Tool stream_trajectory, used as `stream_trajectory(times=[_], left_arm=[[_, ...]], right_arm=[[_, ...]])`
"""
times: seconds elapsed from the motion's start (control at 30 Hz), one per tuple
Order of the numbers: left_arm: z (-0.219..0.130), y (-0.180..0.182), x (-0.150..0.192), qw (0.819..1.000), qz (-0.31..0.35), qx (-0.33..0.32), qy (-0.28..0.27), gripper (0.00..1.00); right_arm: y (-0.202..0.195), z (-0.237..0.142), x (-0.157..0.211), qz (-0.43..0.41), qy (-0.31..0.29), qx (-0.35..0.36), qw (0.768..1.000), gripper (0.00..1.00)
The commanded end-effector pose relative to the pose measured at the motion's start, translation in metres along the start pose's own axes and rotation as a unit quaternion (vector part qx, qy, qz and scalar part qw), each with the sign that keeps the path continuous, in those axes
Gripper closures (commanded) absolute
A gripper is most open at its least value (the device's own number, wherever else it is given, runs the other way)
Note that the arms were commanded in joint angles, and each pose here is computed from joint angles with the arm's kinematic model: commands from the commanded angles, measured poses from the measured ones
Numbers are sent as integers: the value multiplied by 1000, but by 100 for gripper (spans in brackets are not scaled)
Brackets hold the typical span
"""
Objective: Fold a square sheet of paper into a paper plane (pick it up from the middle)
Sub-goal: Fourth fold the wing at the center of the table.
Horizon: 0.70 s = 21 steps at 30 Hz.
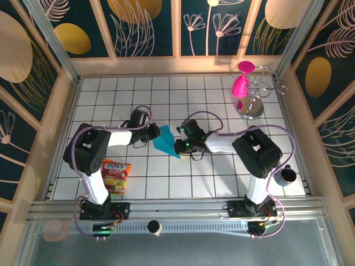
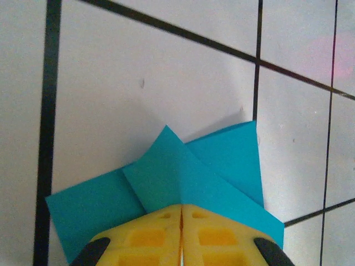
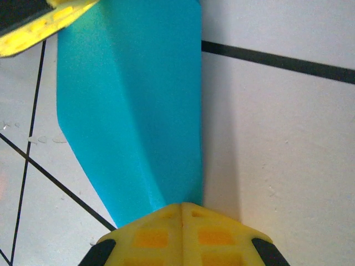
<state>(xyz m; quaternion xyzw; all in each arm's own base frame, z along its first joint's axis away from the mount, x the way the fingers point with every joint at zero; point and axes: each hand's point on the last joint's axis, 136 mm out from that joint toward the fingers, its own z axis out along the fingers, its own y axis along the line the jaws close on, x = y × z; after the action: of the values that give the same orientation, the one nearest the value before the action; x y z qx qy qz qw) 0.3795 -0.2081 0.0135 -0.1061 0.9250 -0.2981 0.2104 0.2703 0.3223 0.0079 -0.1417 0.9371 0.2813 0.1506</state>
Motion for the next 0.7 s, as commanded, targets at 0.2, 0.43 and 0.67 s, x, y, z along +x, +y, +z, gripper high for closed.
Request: stream_trajectory(times=[0.2, 0.43, 0.67], left_arm=[[-5, 60, -55, 992, -10, -114, -54, 91], [-11, 48, -81, 991, 5, -114, -67, 91], [-56, 3, -93, 993, -10, -42, -110, 86]], right_arm=[[-101, -4, 116, 59, 171, 188, 965, 100], [-89, -4, 101, 62, 148, 165, 973, 100], [15, -31, -22, 61, -19, -22, 998, 93]])
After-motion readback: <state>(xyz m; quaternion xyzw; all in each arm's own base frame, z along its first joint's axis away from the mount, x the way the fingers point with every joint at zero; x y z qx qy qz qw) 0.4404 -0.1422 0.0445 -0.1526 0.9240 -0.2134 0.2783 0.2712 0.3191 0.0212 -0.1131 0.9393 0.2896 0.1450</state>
